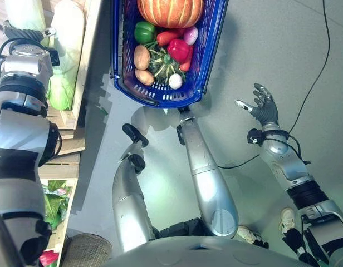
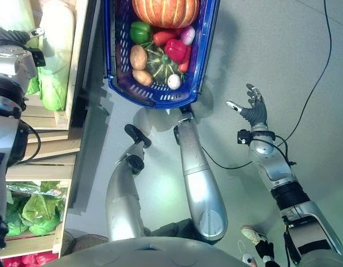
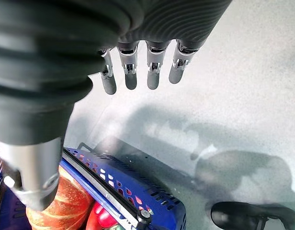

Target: Pick up fruits and vegetables into the basket

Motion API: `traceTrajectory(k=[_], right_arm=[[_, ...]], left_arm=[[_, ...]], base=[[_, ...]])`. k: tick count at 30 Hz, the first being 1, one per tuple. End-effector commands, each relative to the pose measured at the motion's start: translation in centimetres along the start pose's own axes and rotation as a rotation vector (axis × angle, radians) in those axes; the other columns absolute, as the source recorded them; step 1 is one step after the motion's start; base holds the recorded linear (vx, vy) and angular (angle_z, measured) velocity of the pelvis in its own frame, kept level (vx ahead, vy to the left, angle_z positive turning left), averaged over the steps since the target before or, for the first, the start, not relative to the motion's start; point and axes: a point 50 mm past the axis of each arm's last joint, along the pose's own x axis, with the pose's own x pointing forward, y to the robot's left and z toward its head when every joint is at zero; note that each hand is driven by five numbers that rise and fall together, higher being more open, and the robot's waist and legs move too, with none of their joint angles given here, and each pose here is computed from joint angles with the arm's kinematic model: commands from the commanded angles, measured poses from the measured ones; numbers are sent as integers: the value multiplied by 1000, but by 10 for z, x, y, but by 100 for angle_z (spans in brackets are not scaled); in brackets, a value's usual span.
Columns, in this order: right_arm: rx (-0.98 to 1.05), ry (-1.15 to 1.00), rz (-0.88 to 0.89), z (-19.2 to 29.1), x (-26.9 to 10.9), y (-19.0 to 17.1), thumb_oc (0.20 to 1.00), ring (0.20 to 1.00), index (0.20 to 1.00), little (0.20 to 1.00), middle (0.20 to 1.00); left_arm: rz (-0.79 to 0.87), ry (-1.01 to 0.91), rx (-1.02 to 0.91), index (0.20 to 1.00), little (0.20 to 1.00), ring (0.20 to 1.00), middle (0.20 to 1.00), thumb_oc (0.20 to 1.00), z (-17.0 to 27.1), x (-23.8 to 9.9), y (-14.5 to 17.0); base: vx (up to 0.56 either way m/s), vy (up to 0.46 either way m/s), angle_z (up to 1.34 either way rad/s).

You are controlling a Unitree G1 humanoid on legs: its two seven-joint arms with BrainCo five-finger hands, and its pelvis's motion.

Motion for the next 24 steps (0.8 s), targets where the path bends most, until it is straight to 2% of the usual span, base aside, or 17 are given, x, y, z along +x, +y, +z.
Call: traceTrajectory(k=[1, 2, 3, 13, 24], right_arm=[[67, -9, -13, 1, 0, 5, 1000, 1000, 1000, 1000, 1000], [68, -10, -12, 1, 0, 5, 1000, 1000, 1000, 1000, 1000], [69, -10, -10, 1, 0, 6, 1000, 1000, 1000, 1000, 1000], [89, -25, -1, 1, -1, 8, 1000, 1000, 1000, 1000, 1000], [64, -169, 68, 23, -10, 3, 1000, 1000, 1000, 1000, 1000]], left_arm=[[-207, 357, 25, 432, 432, 432, 432, 432, -103, -18, -46], [-204, 354, 43, 256, 256, 256, 256, 256, -104, -19, -46], [-197, 342, 76, 200, 200, 200, 200, 200, -104, -19, -46], [-207, 267, 163, 200, 200, 200, 200, 200, -102, -22, -54], [-153, 84, 83, 200, 200, 200, 200, 200, -99, -21, -50]], base=[[0, 0, 0], [0, 0, 0], [0, 0, 0], [-1, -3, 0], [1, 4, 1]])
